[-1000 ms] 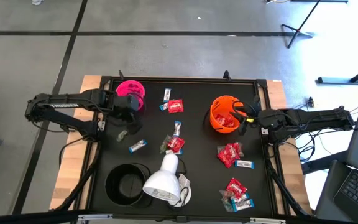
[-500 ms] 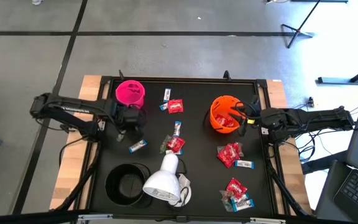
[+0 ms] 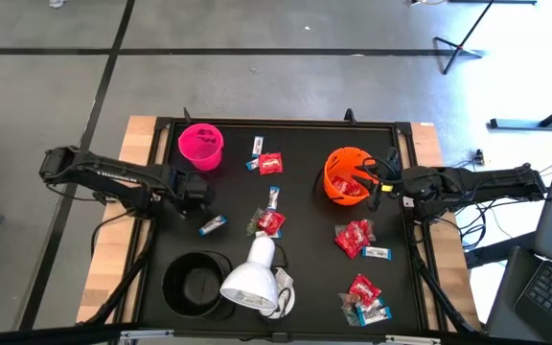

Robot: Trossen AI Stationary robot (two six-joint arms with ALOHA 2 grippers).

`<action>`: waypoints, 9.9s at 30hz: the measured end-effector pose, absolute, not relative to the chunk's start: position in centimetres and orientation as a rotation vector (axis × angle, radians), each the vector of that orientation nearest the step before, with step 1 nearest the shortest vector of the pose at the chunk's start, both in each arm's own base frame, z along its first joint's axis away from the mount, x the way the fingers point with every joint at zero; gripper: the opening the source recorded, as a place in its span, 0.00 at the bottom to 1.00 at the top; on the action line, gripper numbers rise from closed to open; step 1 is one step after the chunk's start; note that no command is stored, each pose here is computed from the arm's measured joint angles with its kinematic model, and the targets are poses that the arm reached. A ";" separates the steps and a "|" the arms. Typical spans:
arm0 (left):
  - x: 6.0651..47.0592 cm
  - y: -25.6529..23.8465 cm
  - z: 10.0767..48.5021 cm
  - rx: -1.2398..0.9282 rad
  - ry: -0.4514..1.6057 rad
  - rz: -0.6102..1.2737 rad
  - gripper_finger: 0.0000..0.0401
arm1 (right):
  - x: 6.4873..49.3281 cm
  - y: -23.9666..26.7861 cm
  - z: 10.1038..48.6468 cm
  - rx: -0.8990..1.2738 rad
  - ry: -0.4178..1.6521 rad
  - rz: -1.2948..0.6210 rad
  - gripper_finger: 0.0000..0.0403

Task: Sort candy
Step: Put the green gummy into the pink bucket, then put the white chocolate into the black bucket

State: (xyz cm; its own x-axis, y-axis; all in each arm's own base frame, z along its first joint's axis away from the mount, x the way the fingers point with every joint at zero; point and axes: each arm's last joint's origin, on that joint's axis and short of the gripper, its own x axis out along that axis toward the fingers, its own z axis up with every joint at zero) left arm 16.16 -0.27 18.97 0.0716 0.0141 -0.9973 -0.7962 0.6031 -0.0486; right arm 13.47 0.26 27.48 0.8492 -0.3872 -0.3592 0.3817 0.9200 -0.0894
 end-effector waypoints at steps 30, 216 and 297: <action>15.2 0.6 16.5 -0.731 1.366 0.906 0.37 | 13.5 0.3 27.5 -0.014 0.376 -0.405 0.33; 24.0 2.3 14.8 -0.265 1.420 0.345 0.36 | 14.2 0.7 29.0 0.009 0.233 -0.267 0.33; 28.9 0.7 13.7 -0.167 1.363 0.092 0.43 | 14.2 0.7 29.1 0.021 0.219 -0.269 0.33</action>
State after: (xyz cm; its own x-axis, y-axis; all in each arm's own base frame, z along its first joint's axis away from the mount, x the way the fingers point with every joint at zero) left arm 28.91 0.70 13.73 0.2051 -0.0314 -0.9782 -0.1623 0.9846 -0.0656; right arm 14.19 0.67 29.08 0.9405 -0.2611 -0.2174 0.2657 0.9640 -0.0086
